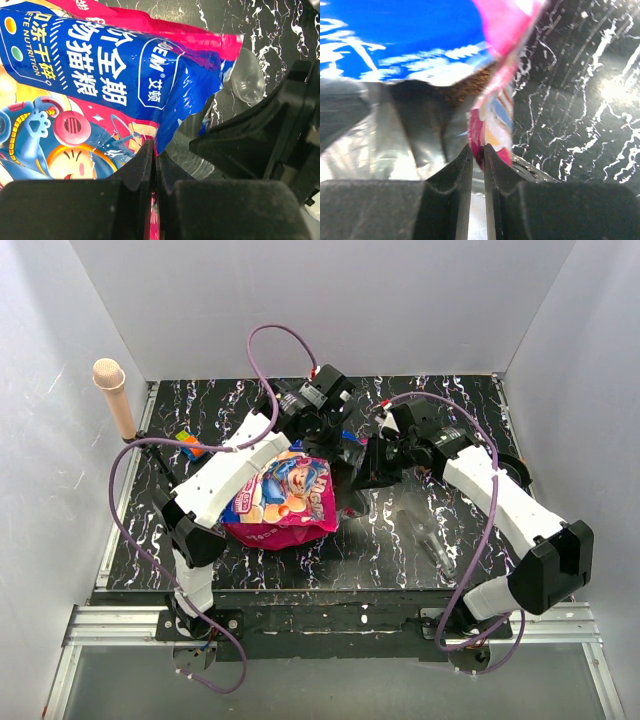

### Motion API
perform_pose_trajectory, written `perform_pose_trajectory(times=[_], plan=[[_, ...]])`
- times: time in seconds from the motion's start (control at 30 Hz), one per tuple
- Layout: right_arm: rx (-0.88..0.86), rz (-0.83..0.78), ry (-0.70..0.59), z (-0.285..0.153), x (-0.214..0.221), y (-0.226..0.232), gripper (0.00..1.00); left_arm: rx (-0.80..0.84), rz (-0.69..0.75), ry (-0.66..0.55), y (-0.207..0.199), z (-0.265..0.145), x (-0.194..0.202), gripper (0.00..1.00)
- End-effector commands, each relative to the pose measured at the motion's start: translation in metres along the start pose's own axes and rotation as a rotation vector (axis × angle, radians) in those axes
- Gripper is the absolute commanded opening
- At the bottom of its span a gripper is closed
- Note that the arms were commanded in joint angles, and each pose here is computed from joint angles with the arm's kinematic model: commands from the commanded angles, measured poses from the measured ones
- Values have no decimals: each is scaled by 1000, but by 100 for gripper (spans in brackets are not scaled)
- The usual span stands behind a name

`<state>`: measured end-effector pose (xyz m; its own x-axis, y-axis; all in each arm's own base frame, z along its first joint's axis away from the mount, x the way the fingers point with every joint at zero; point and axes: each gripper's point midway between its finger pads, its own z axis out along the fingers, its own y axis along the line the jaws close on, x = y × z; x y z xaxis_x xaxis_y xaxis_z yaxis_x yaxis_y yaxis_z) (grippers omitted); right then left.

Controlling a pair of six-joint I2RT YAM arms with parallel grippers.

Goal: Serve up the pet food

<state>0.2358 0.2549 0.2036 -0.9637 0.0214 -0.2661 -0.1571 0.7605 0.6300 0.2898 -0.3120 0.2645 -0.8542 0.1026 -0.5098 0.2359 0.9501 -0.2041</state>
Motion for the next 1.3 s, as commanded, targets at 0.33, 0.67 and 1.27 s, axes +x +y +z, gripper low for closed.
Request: perform_pose_trajectory(times=[0.33, 0.67, 1.27], plan=[[201, 153, 3, 23, 45, -101, 20, 199, -93, 258, -33, 53, 79, 0], [69, 41, -65, 9, 15, -46, 39, 134, -4, -6, -30, -19, -10, 0], [159, 113, -107, 46, 34, -110, 47, 188, 31, 179, -51, 19, 45, 0]])
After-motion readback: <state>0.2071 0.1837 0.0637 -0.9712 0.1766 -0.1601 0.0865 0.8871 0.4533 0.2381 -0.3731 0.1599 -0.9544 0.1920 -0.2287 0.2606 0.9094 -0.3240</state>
